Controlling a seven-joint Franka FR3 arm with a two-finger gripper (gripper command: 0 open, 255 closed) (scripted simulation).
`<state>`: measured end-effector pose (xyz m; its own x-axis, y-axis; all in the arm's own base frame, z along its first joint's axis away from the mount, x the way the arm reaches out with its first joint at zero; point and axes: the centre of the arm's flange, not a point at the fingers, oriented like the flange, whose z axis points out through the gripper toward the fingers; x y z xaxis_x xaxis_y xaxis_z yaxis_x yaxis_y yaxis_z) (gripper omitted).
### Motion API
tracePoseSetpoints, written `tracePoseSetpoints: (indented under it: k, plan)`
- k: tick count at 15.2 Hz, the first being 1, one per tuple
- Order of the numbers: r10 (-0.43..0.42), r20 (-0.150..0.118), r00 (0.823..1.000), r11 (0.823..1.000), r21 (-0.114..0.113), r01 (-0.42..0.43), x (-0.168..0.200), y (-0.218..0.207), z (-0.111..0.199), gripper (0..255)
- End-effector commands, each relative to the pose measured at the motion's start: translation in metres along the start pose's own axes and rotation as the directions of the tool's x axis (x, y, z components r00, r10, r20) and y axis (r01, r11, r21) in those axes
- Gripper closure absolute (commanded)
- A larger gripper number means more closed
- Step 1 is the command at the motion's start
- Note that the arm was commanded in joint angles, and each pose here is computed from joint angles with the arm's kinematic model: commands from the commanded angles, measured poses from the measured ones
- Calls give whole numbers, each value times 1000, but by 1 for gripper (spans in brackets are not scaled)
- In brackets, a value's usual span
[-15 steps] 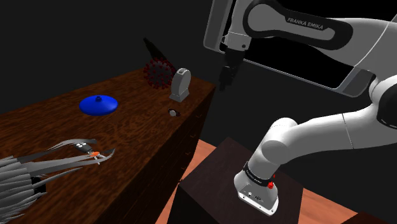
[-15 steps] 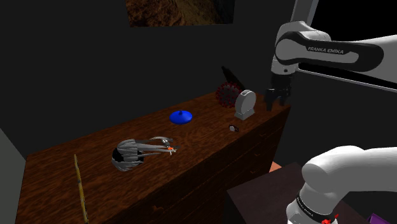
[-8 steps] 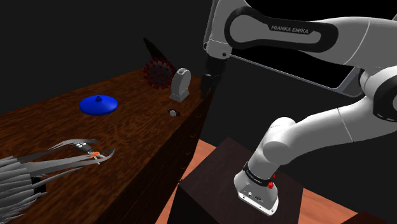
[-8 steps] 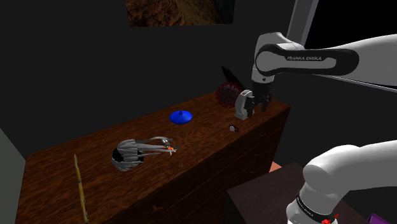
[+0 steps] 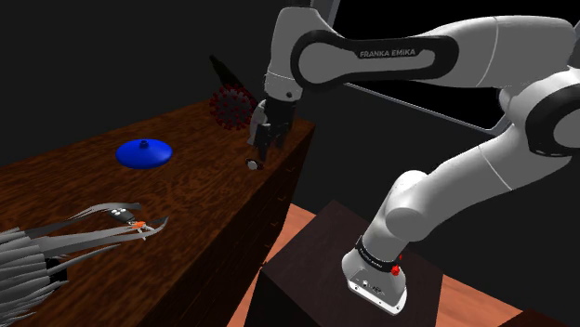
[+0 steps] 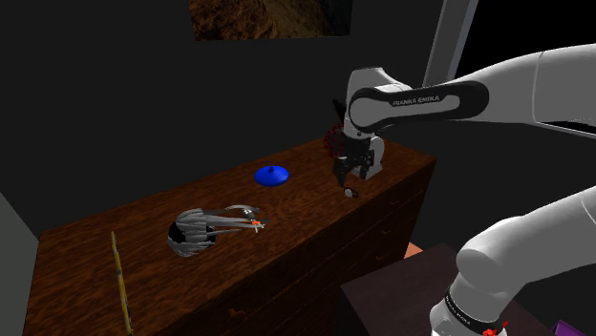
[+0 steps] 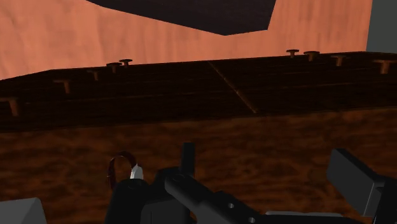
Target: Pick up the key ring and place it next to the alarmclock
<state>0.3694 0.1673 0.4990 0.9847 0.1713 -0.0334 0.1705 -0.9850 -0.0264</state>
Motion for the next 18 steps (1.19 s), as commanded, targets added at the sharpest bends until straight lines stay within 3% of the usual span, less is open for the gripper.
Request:
tracePoseSetpoints:
  k: [1, 18]
  plan:
    - [-2, -7, 1000, 1000, 4, 2, 12, -21, 15, 0]
    - [-25, -61, 998, 999, 28, 26, 118, -191, 98, 0]
